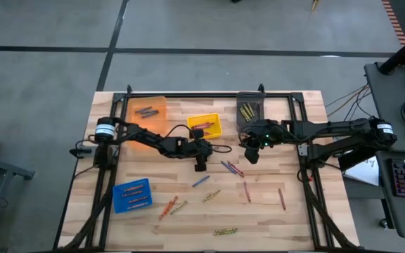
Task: Sort crayons
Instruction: Put the red crayon into the yellow bin
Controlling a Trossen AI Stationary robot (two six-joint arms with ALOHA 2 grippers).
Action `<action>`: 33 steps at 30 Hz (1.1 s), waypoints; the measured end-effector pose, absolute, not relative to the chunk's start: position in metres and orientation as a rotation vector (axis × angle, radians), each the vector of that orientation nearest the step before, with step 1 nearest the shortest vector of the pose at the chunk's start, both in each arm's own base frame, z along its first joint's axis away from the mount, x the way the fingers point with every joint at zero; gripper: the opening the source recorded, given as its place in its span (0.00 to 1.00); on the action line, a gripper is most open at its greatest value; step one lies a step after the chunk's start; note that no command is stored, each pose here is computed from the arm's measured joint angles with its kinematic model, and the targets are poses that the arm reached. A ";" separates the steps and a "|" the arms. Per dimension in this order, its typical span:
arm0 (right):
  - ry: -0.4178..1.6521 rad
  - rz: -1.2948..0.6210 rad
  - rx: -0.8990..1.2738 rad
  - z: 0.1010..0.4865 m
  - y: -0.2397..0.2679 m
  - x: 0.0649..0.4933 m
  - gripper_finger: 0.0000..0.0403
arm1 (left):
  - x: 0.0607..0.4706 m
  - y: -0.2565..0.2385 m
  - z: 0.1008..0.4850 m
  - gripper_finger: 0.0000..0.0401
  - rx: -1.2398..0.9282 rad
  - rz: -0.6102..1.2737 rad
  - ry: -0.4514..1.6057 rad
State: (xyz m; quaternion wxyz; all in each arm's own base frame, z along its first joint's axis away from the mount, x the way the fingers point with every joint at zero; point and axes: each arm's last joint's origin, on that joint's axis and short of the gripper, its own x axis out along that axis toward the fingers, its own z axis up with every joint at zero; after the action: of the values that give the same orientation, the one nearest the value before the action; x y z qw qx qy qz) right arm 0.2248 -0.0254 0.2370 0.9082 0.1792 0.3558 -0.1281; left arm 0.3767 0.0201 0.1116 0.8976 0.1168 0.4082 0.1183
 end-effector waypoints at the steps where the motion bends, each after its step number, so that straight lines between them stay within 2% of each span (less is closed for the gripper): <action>1: 0.736 -0.265 0.370 0.236 -0.025 0.225 0.17 | 0.377 0.021 0.111 0.39 0.235 0.243 0.846; 7: 0.729 -0.264 0.370 0.236 -0.025 0.225 0.17 | 0.377 0.021 0.107 0.37 0.202 0.241 0.852; 17: 0.729 -0.264 0.369 0.236 -0.025 0.225 0.17 | 0.377 0.023 0.106 0.19 0.141 0.188 0.858; 29: 0.729 -0.264 0.370 0.236 -0.025 0.225 0.17 | 0.375 0.022 0.103 0.03 0.127 0.139 0.867; 33: 0.729 -0.263 0.370 0.236 -0.025 0.225 0.17 | 0.374 0.022 0.103 0.01 0.128 0.139 0.869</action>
State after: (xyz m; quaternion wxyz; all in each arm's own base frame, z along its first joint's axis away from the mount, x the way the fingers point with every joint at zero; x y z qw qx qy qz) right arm 0.2249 -0.0254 0.2356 0.9092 0.1792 0.3534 -0.1277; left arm 0.3743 0.0215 0.1027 0.9027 0.0621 0.4204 0.0673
